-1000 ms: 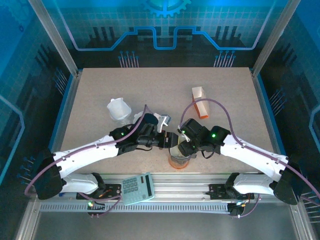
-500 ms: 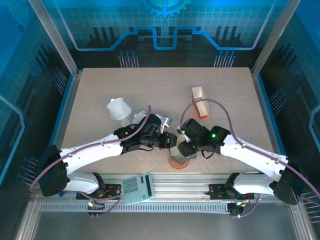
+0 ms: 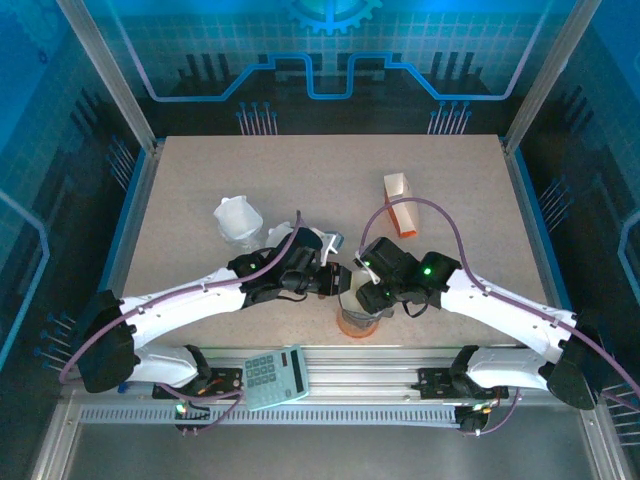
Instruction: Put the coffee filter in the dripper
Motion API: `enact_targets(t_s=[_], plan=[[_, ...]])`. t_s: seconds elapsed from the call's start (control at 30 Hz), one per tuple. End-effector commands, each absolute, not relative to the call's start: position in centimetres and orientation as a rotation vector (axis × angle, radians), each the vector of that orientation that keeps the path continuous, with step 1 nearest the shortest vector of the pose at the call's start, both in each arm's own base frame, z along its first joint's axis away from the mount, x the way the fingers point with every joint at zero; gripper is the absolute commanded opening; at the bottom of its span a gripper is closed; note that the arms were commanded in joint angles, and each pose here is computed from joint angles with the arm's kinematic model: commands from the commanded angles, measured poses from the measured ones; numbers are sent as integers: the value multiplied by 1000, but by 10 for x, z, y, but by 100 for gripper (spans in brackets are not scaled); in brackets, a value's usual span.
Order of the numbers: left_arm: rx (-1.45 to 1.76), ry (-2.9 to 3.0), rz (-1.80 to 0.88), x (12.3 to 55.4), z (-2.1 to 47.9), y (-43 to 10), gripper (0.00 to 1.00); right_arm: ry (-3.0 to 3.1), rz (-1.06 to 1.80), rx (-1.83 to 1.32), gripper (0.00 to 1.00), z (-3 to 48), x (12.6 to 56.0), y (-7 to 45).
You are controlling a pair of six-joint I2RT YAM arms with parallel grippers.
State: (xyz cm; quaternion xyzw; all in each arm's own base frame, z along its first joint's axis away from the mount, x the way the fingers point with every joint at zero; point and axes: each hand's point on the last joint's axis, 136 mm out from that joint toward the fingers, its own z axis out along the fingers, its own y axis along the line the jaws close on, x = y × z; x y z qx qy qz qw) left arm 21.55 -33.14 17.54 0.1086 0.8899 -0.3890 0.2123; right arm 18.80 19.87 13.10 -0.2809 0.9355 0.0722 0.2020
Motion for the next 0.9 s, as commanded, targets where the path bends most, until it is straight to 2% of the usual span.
enact_targets(t_s=[0.0,0.53,0.87], plan=[[324,2449,-1097,219,176,-334,14,2616,214,-786,58,131,187,197],[332,2450,-1101,217,174,-334,0,2620,218,-789,57,128,186,199],[320,2463,-1071,217,170,-328,0,2615,219,-785,58,129,187,201]])
